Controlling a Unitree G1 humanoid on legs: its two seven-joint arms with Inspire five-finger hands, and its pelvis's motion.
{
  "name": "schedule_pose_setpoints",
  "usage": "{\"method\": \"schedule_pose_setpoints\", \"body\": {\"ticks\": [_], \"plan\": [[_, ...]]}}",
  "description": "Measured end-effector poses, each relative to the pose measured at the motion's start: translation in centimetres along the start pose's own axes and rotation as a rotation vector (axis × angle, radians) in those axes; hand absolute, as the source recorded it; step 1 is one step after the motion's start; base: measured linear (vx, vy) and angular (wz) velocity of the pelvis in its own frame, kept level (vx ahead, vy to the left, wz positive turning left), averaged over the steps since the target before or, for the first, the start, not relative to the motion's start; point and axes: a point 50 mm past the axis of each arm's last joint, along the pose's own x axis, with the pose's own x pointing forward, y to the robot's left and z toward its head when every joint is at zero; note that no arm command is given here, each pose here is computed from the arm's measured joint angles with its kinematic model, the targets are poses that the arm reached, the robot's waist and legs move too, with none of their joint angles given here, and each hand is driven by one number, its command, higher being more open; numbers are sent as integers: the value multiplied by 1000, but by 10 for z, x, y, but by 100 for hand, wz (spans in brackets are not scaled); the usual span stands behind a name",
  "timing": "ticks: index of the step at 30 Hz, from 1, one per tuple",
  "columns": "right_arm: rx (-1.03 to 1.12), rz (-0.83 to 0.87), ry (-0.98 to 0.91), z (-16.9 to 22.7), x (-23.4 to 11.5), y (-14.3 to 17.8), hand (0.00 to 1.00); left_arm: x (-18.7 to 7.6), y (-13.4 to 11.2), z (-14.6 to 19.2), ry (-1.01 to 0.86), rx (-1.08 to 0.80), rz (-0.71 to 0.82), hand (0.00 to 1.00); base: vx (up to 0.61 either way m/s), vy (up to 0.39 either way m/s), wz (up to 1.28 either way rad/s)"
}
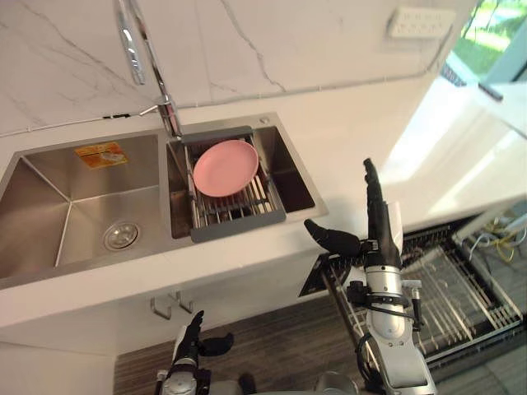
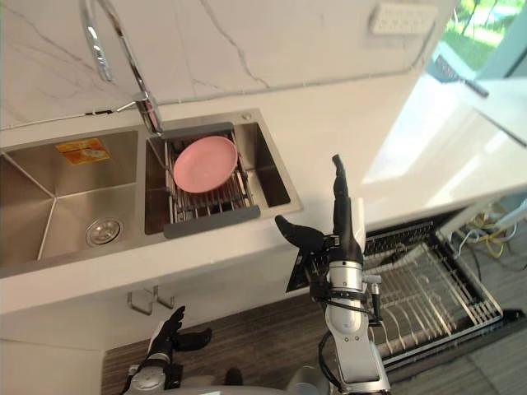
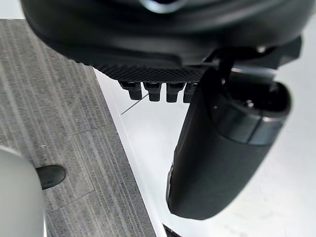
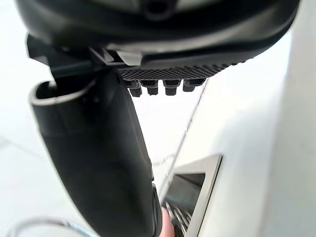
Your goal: Walk over to the sink, pick up the cup, carry it to the dishwasher, place the cup inside the dishwasher, then close the dishwasher door
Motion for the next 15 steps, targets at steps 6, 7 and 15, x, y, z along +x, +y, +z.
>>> {"method": "schedule_pose_setpoints", "body": {"ticks": [6,7,15], "plan": [[-52,47,-20,-1,7,-4,100,0,-3,-5,36,-13,-2,100,288,-82,57],[-60,54,-27,0,7,-5,100,-1,-2,-6,45,-35,6,100,256,-47,5],[-87,77,-23,-4,13,-13,100,0,-10,-12,118,-73,-84,100,117,29,14]]}}
